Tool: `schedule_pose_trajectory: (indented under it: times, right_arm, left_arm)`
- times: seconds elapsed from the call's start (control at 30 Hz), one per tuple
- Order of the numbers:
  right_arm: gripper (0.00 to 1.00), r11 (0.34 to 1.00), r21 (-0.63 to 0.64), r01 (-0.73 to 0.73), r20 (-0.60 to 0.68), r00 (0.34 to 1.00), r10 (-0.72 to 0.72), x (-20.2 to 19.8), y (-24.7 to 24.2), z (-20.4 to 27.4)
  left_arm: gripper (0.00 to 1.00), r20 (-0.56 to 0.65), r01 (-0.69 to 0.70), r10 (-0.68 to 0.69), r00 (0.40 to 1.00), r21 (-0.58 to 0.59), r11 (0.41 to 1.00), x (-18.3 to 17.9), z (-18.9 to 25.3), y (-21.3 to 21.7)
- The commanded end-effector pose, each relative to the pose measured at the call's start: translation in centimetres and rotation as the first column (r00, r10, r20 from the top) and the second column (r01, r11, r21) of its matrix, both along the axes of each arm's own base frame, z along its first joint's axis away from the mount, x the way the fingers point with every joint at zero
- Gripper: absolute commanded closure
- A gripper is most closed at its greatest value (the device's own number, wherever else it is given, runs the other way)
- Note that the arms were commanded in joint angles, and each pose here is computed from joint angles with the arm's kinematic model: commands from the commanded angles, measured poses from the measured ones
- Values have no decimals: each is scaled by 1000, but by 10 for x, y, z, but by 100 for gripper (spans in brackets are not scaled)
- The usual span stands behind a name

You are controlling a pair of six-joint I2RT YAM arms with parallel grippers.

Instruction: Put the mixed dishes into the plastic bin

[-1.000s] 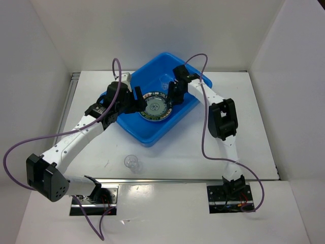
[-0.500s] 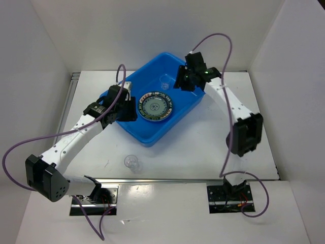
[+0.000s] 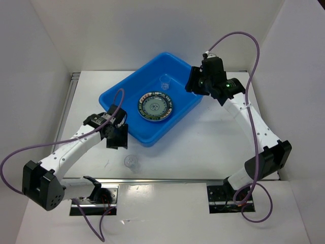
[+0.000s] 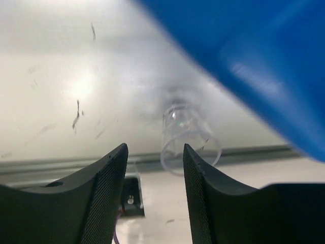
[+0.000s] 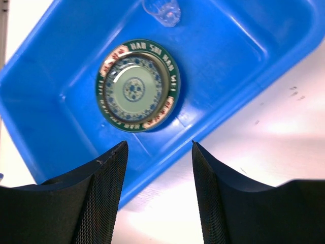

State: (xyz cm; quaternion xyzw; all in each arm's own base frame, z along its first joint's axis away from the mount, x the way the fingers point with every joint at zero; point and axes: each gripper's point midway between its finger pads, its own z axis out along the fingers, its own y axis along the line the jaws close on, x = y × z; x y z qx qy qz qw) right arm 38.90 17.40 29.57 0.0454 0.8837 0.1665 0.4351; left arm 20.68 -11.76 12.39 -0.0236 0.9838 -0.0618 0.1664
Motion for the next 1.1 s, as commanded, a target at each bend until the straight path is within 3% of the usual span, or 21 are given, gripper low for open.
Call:
schedule_pose_trajectory:
  times: [0.0, 0.33, 0.87, 1.07]
  right_arm:
    - [41, 999, -40, 10, 59, 998, -8, -14, -12, 18]
    - [40, 999, -41, -21, 35, 999, 23, -14, -7, 7]
    - [38, 998, -48, -33, 26, 999, 34, -22, -10, 2]
    - [37, 998, -62, -17, 23, 1000, 18, -28, -16, 0]
  left_arm:
    - [45, -44, -45, 41, 998, -87, 995, -30, 6, -4]
    - [47, -126, -95, 59, 990, -299, 949, -68, -12, -44]
    - [55, -56, -254, 249, 967, -130, 958, -57, -12, -16]
    - [55, -84, -278, 271, 959, -91, 956, -59, -18, -13]
